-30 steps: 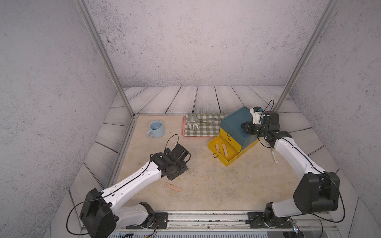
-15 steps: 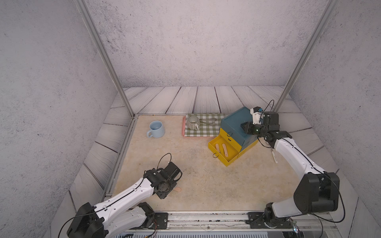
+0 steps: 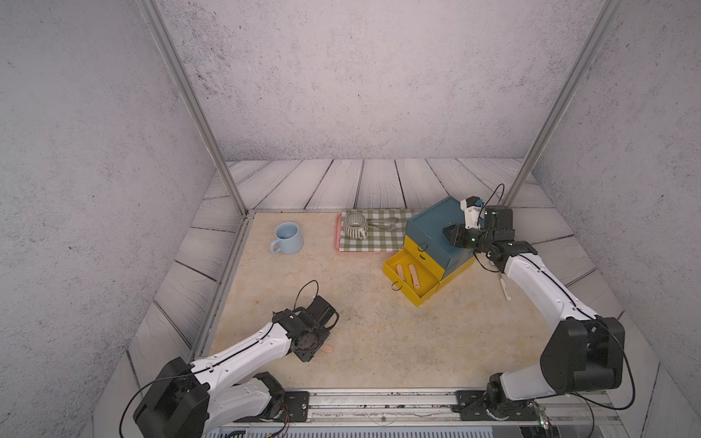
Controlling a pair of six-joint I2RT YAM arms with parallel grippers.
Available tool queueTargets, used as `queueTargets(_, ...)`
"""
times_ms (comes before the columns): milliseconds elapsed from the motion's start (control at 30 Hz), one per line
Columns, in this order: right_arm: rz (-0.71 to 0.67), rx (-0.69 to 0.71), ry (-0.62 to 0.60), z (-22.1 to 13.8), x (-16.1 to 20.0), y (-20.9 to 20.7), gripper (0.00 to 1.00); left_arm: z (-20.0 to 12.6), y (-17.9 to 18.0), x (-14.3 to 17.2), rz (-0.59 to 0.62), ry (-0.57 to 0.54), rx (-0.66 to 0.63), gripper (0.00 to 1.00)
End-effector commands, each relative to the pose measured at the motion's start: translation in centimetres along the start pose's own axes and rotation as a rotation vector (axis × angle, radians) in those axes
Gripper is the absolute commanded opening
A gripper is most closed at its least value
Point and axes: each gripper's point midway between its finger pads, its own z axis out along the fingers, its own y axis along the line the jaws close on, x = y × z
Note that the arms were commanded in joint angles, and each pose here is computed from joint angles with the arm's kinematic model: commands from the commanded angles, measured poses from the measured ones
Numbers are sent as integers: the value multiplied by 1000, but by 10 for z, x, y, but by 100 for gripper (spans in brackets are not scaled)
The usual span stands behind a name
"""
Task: Place the fruit knives into the drawer by color
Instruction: Pick up the fruit knife from the center of the board.
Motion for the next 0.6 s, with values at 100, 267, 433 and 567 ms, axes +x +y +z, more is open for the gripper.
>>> queueTargets(100, 243, 217, 614, 1, 184, -55, 16, 10, 6, 2, -55, 23, -47, 49)
queueTargets(267, 241, 217, 612, 0, 183, -55, 16, 9, 8, 0, -88, 11, -72, 49)
queueTargets(433, 238, 219, 606, -1, 180, -55, 16, 9, 8, -4, -112, 10, -74, 48)
queueTargets(567, 238, 220, 607, -1, 181, -55, 16, 15, 10, -1, -122, 33, -80, 47)
